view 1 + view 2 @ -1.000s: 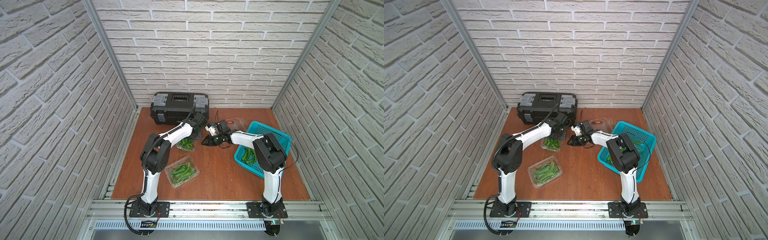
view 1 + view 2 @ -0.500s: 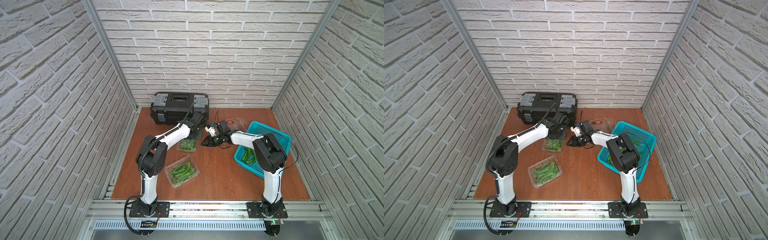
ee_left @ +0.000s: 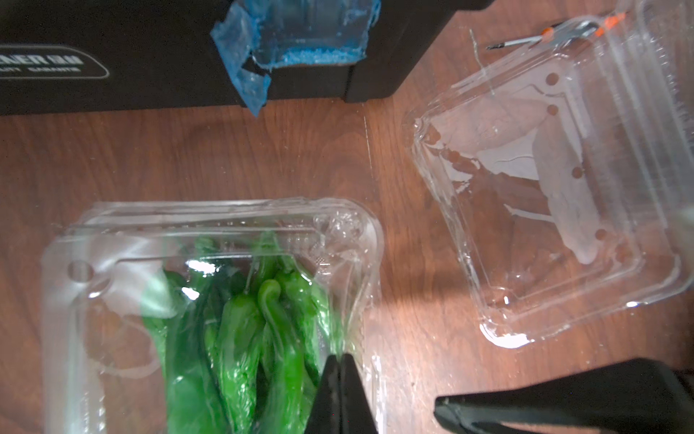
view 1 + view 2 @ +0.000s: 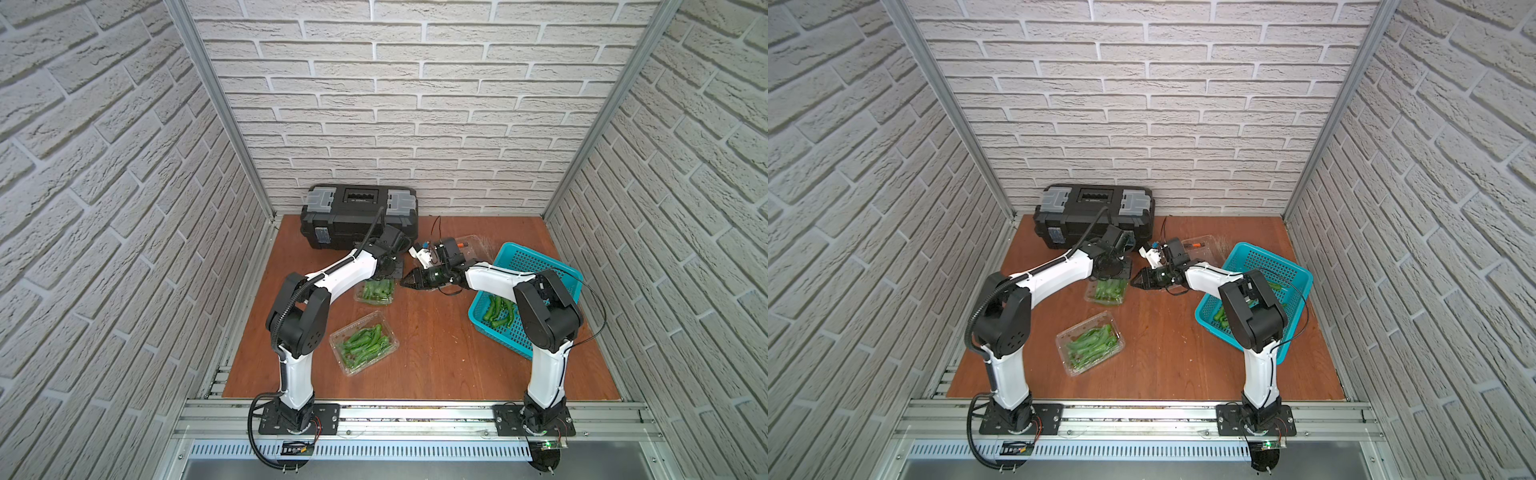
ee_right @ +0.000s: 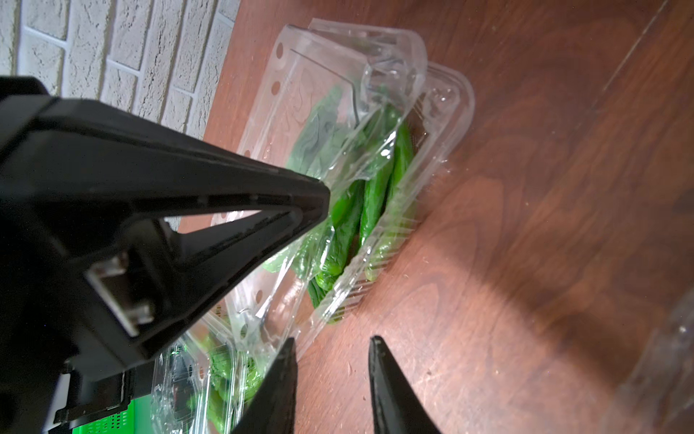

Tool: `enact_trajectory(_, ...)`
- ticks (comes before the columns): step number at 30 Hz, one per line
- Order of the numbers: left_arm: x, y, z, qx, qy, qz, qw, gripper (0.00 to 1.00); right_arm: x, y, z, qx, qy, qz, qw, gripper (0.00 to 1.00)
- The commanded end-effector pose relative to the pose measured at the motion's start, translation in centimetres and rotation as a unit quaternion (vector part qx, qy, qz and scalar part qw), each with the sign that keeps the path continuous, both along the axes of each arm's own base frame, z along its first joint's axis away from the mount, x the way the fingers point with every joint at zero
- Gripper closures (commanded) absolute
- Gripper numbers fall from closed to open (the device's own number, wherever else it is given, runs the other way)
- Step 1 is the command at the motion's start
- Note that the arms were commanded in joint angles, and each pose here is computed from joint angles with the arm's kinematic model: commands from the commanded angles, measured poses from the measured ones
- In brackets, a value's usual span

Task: Take small green peppers out of containers
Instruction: Open the packing box at the center of the board.

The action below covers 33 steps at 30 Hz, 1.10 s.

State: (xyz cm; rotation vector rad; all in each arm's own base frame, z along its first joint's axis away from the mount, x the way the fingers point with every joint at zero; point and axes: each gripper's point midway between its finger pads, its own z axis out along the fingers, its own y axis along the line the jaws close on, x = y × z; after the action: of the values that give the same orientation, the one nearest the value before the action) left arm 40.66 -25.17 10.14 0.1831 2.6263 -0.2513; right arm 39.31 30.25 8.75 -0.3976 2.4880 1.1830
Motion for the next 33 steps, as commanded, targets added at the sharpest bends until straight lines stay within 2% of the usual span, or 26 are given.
enact_trajectory(1,0.4,-0.3,1.2,-0.025,-0.015,0.001,1.0,1.0,0.7,0.8,2.4,0.025,-0.029,0.006,0.999,0.66)
enact_trajectory(7,0.2,-0.6,1.3,-0.03,-0.013,-0.008,0.999,1.0,1.6,0.9,2.3,0.022,-0.028,-0.007,0.999,0.66)
enact_trajectory(8,0.3,-0.6,1.4,-0.031,-0.013,-0.01,0.999,1.0,1.8,0.9,0.8,0.014,-0.016,-0.011,1.0,0.66)
enact_trajectory(21,0.2,-1.5,2.1,-0.066,-0.027,-0.024,0.997,1.0,3.1,0.6,-2.6,-0.021,0.011,-0.048,0.999,0.67)
enact_trajectory(28,0.9,-1.3,3.2,-0.143,-0.056,-0.007,0.988,1.0,2.8,-1.2,-4.6,-0.091,0.023,-0.073,0.993,0.68)
enact_trajectory(33,1.5,-0.9,4.9,-0.235,-0.083,0.006,0.969,1.0,3.1,-2.6,-5.1,-0.14,0.021,-0.088,0.986,0.68)
